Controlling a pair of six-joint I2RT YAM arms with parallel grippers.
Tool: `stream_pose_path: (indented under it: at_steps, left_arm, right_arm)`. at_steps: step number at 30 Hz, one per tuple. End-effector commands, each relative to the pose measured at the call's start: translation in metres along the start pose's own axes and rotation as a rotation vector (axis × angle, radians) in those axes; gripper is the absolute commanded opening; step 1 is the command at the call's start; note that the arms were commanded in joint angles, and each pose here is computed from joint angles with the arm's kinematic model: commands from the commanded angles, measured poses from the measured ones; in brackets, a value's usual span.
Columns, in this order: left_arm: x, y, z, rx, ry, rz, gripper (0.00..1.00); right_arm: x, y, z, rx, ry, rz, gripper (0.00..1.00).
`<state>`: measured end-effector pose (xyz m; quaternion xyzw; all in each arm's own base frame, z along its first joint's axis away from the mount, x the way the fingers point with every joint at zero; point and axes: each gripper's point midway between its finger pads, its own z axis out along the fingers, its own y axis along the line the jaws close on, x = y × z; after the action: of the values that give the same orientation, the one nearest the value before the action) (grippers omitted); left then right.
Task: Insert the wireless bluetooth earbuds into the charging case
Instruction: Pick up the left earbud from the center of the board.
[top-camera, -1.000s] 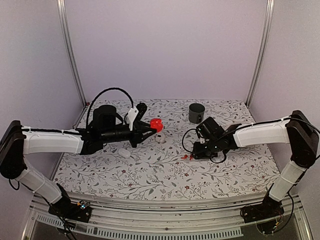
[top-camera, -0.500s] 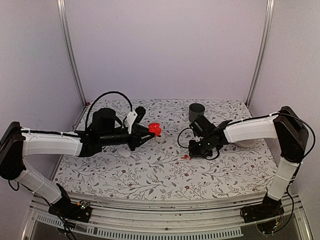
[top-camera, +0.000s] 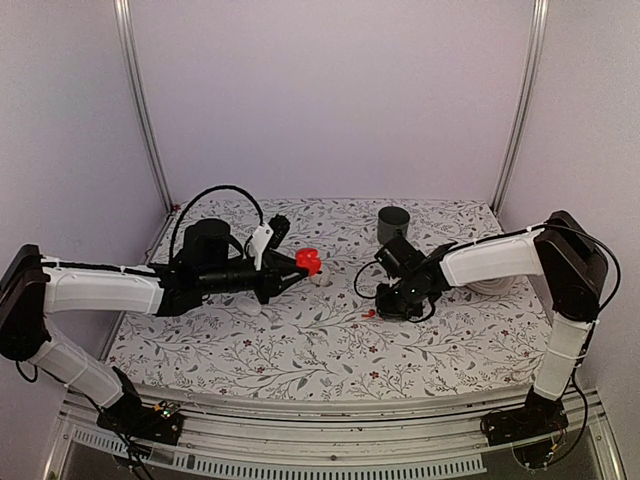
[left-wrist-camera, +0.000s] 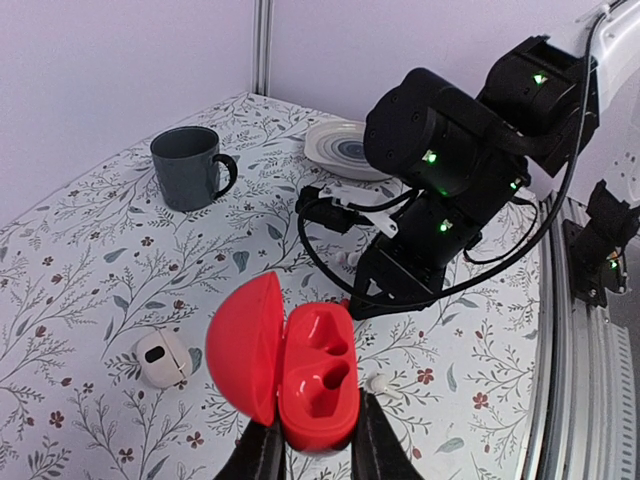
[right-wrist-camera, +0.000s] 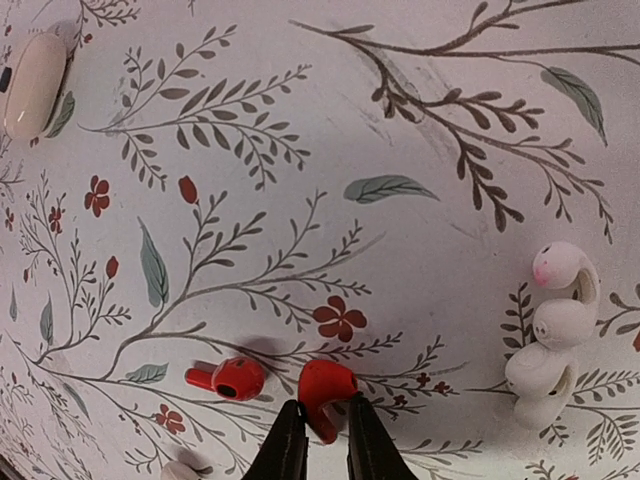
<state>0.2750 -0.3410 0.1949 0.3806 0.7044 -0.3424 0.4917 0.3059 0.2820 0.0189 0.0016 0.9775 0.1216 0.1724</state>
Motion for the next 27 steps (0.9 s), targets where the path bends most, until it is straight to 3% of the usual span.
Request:
stream_pose_path:
  at_steps: [1,27]
  left_arm:
    - [-0.0085,-0.0038,-0.0022,0.000,-0.033,0.011,0.00]
    - [-0.0015,-0.0055,0.0068,0.021,-0.024,-0.021,0.00]
  right_arm:
    - [-0.0046,0.0033,0.0042,0.004,-0.001,0.013,0.15]
    - [-0.0001,-0.0025,0.0055,0.087,0.029,-0.118,0.15]
